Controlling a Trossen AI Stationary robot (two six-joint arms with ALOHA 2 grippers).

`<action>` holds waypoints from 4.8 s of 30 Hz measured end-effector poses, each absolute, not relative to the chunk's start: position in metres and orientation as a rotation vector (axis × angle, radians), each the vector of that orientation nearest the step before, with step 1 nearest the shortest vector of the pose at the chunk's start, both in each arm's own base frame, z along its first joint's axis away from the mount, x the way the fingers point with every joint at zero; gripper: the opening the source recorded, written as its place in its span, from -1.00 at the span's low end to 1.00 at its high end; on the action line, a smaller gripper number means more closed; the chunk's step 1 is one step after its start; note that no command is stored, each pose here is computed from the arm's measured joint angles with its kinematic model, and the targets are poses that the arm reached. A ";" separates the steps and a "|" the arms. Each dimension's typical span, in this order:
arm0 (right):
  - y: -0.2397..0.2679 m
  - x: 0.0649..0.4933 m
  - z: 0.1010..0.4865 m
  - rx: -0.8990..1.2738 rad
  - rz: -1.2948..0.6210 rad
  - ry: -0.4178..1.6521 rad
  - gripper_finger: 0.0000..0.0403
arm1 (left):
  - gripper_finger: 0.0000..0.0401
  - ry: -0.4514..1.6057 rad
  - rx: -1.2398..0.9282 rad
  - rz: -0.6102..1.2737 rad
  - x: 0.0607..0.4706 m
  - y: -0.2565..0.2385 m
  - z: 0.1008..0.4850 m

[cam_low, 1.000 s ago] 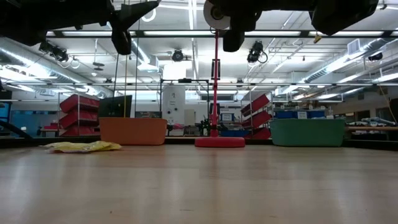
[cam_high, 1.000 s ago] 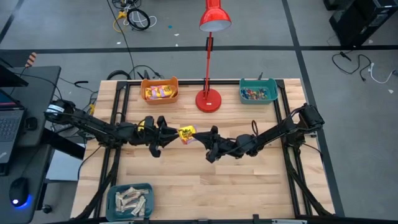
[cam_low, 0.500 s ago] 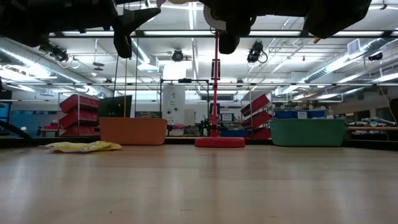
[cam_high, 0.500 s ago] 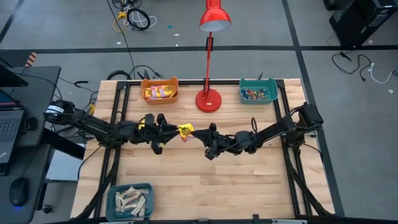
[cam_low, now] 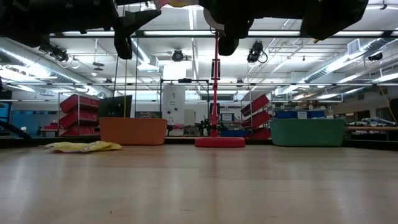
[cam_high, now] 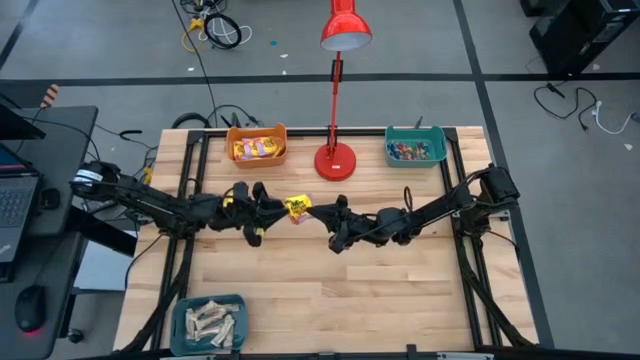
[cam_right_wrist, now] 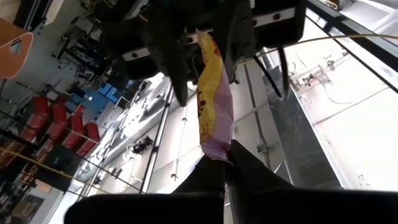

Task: Sort candy
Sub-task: Put the yellow candy into the orange bin

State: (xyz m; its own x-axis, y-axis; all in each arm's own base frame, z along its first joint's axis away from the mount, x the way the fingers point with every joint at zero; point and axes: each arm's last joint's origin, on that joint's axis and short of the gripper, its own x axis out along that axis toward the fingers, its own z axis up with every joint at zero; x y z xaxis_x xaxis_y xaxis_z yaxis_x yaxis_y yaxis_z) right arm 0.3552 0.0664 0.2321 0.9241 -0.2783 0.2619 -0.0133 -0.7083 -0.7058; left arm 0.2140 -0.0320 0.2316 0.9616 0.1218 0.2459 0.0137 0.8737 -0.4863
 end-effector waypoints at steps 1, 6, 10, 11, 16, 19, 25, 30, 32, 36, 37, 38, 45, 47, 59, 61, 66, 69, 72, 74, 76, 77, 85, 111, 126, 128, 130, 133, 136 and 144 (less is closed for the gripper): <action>0.066 0.355 0.232 -2.323 -0.455 0.207 -1.00 | -0.33 -0.276 -0.506 0.061 0.214 -0.031 0.232; 0.062 0.356 0.232 -2.323 -0.458 0.207 -1.00 | -0.34 -0.284 -0.499 0.060 0.216 -0.031 0.235; 0.060 0.357 0.232 -2.321 -0.453 0.183 -1.00 | -0.34 -0.299 -0.487 0.064 0.218 -0.031 0.241; 0.059 0.357 0.232 -2.321 -0.454 0.186 -1.00 | -0.34 -0.302 -0.485 0.062 0.219 -0.031 0.243; 0.056 0.357 0.233 -2.315 -0.462 0.197 -1.00 | -0.34 -0.293 -0.468 0.064 0.220 -0.032 0.244; 0.056 0.357 0.233 -2.315 -0.463 0.200 -1.00 | -0.34 -0.268 -0.464 0.091 0.221 -0.031 0.241; 0.056 0.357 0.233 -2.311 -0.471 0.200 -1.00 | -0.35 -0.260 -0.456 0.126 0.221 -0.030 0.239; 0.056 0.357 0.233 -2.311 -0.472 0.202 -1.00 | -0.56 -0.253 -0.443 0.125 0.221 -0.031 0.239; 0.056 0.357 0.233 -2.310 -0.472 0.204 -1.00 | -0.74 -0.252 -0.428 0.126 0.221 -0.031 0.239; 0.056 0.357 0.233 -2.249 -0.471 0.188 -0.99 | -0.96 -0.251 -0.428 0.125 0.221 -0.031 0.239; 0.056 0.357 0.233 -2.226 -0.471 0.182 -0.98 | -0.96 -0.251 -0.425 0.125 0.221 -0.031 0.239; 0.056 0.357 0.233 -2.205 -0.473 0.176 -0.97 | -0.96 -0.251 -0.422 0.125 0.221 -0.031 0.239; 0.054 0.354 0.239 -2.097 -0.587 0.248 -0.87 | -0.99 -0.289 -0.389 0.114 0.220 -0.031 0.243; 0.053 0.352 0.240 -2.070 -0.625 0.282 -0.85 | -0.99 -0.297 -0.386 0.110 0.219 -0.031 0.244; 0.047 0.337 0.257 -1.749 -0.922 0.464 -0.92 | -1.00 -0.296 -0.325 0.183 0.197 -0.023 0.270; 0.046 0.336 0.257 -1.675 -0.938 0.466 -0.94 | -1.00 -0.225 -0.289 0.245 0.194 -0.019 0.281; 0.046 0.335 0.257 -1.545 -0.958 0.432 -1.00 | -1.00 0.013 -0.189 0.360 0.192 -0.005 0.318; 0.045 0.335 0.257 -1.484 -0.964 0.399 -0.99 | -1.00 0.121 -0.123 0.418 0.187 0.005 0.341; 0.045 0.335 0.257 -1.413 -0.970 0.362 -1.00 | -1.00 0.210 -0.086 0.497 0.180 0.020 0.356; 0.045 0.335 0.257 -1.347 -0.980 0.340 -1.00 | -1.00 0.253 -0.091 0.552 0.175 0.032 0.359; 0.043 0.335 0.256 -1.280 -0.998 0.339 -1.00 | -1.00 0.305 -0.110 0.590 0.169 0.046 0.356; 0.042 0.334 0.256 -1.246 -1.011 0.347 -1.00 | -1.00 0.337 -0.128 0.597 0.166 0.053 0.353; 0.034 0.331 0.253 -0.980 -1.127 0.412 -1.00 | -1.00 0.507 -0.294 0.675 0.154 0.119 0.329; 0.033 0.332 0.253 -0.873 -1.131 0.313 -1.00 | -1.00 0.685 -0.751 0.663 0.136 0.246 0.232; 0.033 0.332 0.253 -0.851 -1.133 0.299 -1.00 | -0.88 0.797 -0.775 0.764 0.131 0.242 0.225; 0.033 0.332 0.253 -0.851 -1.133 0.299 -1.00 | -0.85 0.820 -0.761 0.803 0.130 0.242 0.225; 0.033 0.332 0.253 -0.851 -1.133 0.300 -1.00 | -0.82 0.849 -0.743 0.844 0.128 0.242 0.224; 0.033 0.332 0.253 -0.848 -1.137 0.307 -1.00 | -0.78 0.922 -0.676 0.908 0.125 0.242 0.222; 0.033 0.332 0.253 -0.845 -1.141 0.313 -1.00 | -0.76 0.984 -0.631 0.949 0.122 0.241 0.221; 0.032 0.332 0.253 -0.795 -1.142 0.271 -1.00 | -0.76 1.025 -0.548 0.904 0.119 0.235 0.228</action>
